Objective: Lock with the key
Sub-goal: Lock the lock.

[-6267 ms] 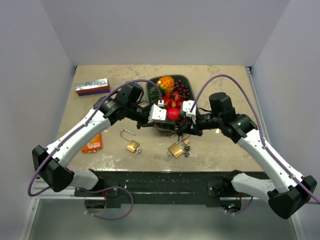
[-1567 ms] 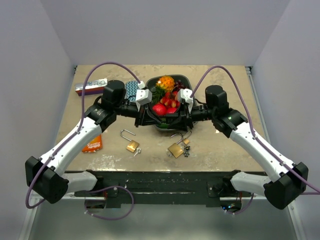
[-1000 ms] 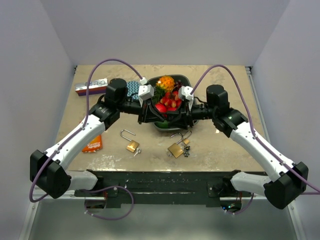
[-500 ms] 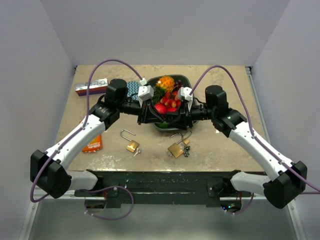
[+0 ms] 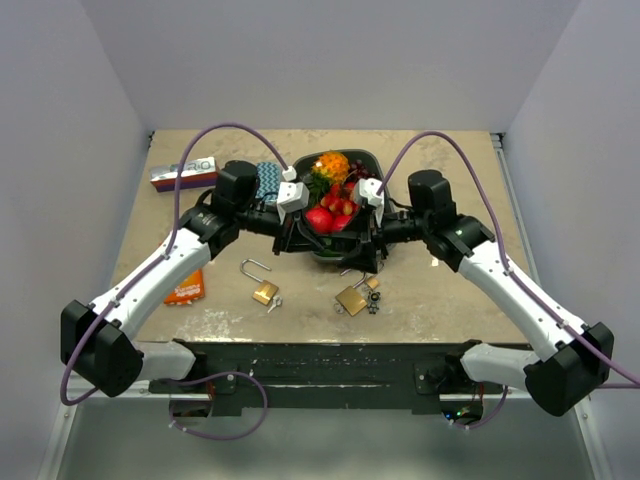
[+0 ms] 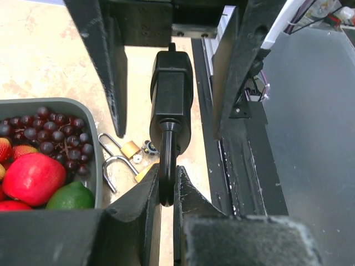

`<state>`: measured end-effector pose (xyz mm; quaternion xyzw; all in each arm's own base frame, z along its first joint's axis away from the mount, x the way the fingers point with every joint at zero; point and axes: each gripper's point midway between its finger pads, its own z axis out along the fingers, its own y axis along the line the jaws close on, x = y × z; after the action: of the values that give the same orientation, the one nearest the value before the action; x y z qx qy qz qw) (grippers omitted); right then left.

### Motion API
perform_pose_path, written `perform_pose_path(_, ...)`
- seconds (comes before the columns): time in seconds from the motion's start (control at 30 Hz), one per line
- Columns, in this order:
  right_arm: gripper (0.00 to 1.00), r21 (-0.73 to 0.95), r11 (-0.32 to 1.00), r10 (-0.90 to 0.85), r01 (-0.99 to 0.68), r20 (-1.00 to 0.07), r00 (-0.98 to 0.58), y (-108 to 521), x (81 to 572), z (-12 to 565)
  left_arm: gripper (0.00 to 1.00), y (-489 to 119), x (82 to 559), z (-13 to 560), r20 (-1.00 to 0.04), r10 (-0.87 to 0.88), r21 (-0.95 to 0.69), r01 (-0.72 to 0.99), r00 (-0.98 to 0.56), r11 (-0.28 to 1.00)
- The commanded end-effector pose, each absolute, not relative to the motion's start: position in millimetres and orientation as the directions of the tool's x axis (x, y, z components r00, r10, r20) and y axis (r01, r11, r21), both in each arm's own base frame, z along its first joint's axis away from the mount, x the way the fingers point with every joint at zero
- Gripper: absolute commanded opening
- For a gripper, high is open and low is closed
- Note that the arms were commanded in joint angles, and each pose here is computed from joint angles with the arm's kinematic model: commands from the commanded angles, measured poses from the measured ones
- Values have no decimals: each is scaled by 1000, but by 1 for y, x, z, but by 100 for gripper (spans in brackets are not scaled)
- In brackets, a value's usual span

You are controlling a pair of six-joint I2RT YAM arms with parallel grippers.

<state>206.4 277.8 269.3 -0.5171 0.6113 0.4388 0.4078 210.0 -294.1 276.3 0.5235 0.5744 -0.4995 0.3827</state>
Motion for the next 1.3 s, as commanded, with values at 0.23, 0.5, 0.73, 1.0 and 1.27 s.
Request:
perform_pose_path(0.23, 78, 44, 105, -335, -993, -939, -77, 250, 206, 293, 0, -287, 201, 295, -981, 186, 27, 989, 54, -145)
perform_pose_path(0.5, 72, 47, 104, -378, -993, -922, -83, 242, 201, 283, 0, -286, 205, 287, -977, 205, 15, 987, 48, -159)
perform_pose_path(0.73, 48, 22, 77, -425, -997, -904, -53, 238, 200, 271, 0, -288, 208, 286, -976, 211, 10, 985, 47, -172)
perform_pose_path(1.0, 38, 17, 78, -431, -997, -901, -49, 242, 211, 265, 0, -291, 212, 289, -978, 202, 12, 986, 47, -167)
perform_pose_path(1.27, 2, 40, 77, -463, -996, -884, -71, 236, 207, 255, 0, -291, 216, 286, -976, 214, -1, 989, 31, -149)
